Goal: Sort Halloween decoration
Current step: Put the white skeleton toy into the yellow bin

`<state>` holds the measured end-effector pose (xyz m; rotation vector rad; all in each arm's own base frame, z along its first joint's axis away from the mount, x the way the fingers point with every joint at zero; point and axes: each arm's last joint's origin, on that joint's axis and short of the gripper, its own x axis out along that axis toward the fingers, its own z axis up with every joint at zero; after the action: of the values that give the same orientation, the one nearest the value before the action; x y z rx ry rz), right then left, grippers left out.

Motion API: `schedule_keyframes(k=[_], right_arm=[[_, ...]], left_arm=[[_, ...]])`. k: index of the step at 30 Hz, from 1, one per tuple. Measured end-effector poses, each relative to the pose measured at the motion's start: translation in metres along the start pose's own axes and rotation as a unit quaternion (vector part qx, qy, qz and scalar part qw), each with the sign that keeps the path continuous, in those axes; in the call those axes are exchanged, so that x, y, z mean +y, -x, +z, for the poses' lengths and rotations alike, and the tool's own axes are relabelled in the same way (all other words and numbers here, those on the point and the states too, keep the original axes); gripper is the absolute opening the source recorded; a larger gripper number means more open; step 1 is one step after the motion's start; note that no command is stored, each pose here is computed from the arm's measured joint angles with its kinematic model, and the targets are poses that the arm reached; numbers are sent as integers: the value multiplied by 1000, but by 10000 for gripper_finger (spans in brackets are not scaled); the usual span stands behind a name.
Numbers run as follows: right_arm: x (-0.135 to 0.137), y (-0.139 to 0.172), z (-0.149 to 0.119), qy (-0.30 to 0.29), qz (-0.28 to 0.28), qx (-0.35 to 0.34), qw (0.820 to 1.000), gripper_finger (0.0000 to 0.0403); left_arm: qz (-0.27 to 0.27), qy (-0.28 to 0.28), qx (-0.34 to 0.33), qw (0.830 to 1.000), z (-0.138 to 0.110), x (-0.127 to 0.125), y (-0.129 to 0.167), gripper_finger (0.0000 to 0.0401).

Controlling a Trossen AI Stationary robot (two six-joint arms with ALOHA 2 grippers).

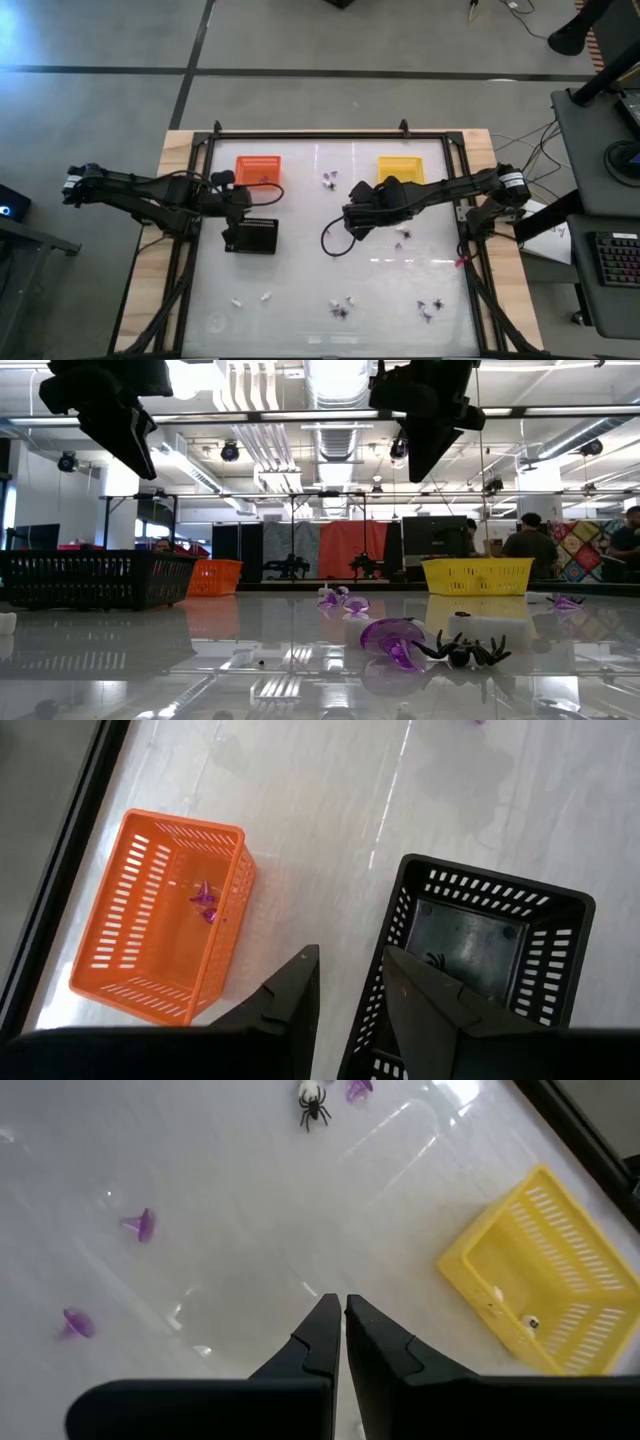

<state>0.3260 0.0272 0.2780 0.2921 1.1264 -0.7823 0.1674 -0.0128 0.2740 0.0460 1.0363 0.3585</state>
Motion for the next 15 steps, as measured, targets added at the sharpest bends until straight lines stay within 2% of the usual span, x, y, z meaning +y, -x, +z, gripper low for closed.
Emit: schedule_keyframes(k=[5,15], right_arm=[[0,0,0,-26,1,1,1000,13],[1,0,1,-34,7,-2,999,13]], left_arm=[[0,0,0,1000,0,0,0,96],[0,0,0,1000,0,0,0,96]])
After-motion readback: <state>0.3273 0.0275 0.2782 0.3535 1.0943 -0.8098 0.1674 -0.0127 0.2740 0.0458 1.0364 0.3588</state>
